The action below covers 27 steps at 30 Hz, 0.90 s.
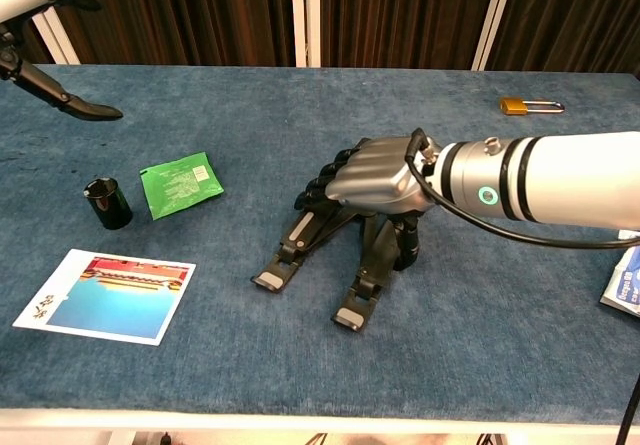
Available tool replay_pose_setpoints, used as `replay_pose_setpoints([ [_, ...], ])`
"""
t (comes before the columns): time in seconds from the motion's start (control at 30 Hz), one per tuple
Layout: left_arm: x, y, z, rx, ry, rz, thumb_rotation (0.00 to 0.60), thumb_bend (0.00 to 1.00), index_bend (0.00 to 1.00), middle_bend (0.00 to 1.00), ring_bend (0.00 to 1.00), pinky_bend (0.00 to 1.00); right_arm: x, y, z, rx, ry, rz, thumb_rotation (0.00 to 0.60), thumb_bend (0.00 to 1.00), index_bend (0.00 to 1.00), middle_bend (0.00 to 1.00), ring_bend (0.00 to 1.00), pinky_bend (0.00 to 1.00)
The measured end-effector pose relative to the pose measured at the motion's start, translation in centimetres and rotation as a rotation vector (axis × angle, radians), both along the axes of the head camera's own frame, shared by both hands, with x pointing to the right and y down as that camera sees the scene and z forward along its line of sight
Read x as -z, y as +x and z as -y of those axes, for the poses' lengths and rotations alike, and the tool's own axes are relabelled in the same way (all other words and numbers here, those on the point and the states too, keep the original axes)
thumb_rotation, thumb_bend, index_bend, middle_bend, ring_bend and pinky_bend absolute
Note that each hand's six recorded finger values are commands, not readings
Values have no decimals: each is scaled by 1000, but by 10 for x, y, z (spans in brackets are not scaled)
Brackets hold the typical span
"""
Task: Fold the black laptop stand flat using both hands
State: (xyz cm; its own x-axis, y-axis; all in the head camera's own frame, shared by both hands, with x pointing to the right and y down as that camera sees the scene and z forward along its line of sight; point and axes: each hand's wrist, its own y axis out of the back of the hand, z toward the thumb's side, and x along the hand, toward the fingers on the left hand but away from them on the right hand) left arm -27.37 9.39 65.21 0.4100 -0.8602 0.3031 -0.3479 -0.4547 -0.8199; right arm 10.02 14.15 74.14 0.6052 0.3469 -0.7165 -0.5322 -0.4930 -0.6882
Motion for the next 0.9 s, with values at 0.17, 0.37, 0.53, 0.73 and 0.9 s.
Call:
replay_pose_setpoints([
  [0.17, 1, -5, -1, 4, 5, 10, 600, 65, 86, 45, 0, 95, 3, -7, 9, -25, 10, 23, 600, 300, 394, 415, 225, 128],
  [0.37, 4, -9, -2, 11, 13, 17, 600, 65, 86, 45, 0, 95, 6, -11, 18, -54, 36, 66, 600, 302, 443, 445, 247, 153],
  [0.53, 4, -15, -3, 15, 20, 41, 600, 65, 85, 45, 0, 95, 1, -12, 15, -67, 24, 75, 600, 281, 201, 241, 60, 40],
  [0.73, 8, -43, -4, 48, 44, 124, 600, 65, 85, 45, 0, 96, 11, 1, 8, -120, -1, 75, 600, 207, 0, 0, 0, 0],
  [0.9, 17, -78, -9, 92, 52, 194, 600, 65, 86, 45, 0, 96, 40, 37, 14, -226, 62, 106, 600, 204, 0, 2, 0, 0],
])
